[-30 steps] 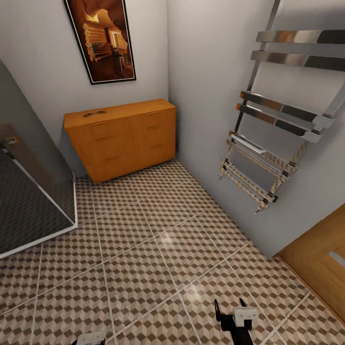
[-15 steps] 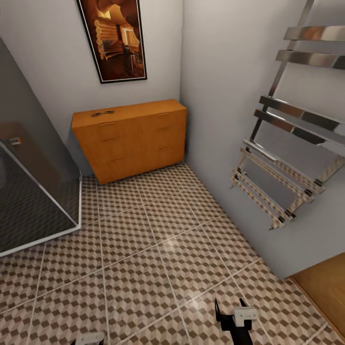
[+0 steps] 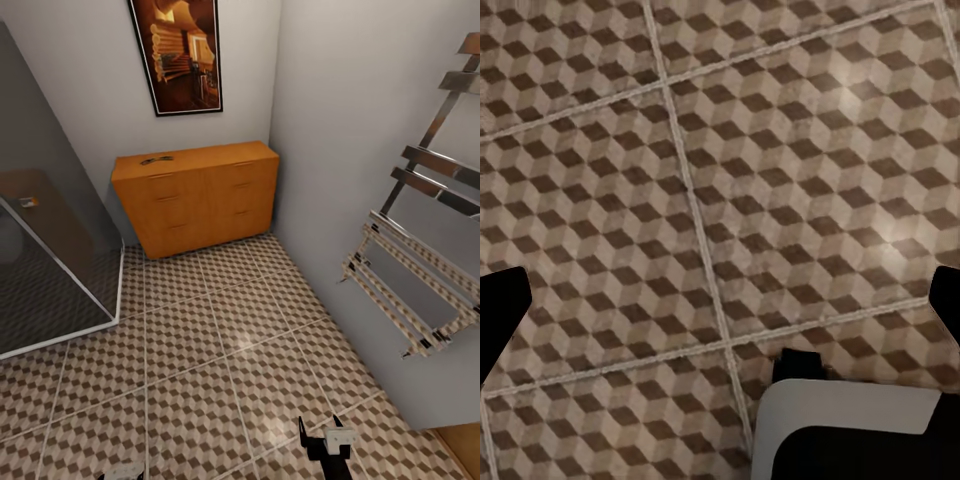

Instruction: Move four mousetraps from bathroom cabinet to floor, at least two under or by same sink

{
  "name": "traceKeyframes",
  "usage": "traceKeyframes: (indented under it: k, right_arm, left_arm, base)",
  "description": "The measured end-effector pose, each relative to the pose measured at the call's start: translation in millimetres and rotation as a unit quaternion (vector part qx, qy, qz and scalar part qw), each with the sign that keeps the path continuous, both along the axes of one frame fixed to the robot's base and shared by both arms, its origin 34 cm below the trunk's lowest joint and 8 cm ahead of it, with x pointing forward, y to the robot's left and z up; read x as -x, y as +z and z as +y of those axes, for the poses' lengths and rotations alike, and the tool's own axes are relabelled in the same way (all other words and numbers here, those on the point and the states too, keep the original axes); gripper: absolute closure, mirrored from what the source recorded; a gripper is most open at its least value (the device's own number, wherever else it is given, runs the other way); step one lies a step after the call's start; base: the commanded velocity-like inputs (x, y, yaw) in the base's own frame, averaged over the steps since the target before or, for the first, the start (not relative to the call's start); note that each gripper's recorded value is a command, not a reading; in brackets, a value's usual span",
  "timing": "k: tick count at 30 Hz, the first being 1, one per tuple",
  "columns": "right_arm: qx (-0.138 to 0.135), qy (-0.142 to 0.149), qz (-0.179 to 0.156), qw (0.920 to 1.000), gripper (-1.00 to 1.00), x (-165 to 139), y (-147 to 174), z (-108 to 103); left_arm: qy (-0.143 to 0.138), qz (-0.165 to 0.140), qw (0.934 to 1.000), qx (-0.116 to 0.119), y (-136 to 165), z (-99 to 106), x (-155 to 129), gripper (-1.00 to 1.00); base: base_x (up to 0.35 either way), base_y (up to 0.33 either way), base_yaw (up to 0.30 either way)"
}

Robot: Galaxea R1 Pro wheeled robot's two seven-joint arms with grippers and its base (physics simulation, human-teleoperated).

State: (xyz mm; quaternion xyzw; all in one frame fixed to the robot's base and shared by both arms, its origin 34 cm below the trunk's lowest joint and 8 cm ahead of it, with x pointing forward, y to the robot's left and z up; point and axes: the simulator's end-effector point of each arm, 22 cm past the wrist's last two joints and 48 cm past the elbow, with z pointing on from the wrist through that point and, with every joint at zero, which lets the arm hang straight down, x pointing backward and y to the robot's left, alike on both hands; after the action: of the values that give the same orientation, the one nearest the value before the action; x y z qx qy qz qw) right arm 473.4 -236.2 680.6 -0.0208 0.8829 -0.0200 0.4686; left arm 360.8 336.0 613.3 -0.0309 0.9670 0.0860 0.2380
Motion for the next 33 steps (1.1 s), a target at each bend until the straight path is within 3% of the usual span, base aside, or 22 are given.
traceKeyframes:
  k: [7, 33]
  right_arm:
    - [0.000, 0.000, -0.003, 1.0000, -1.00, -2.4, 2.4, -0.1]
    - [0.000, 0.000, -0.020, 0.9998, -1.00, -13.1, 15.0, 0.0]
  left_arm:
    - [0.000, -0.004, 1.0000, -0.001, 1.8, 0.4, -3.1, -1.00]
    - [0.000, -0.020, 0.9998, 0.000, 10.4, 0.2, -15.9, -1.00]
  base:
    - [0.151, 0.000, 0.168]
    - [0.004, 0.000, 0.170]
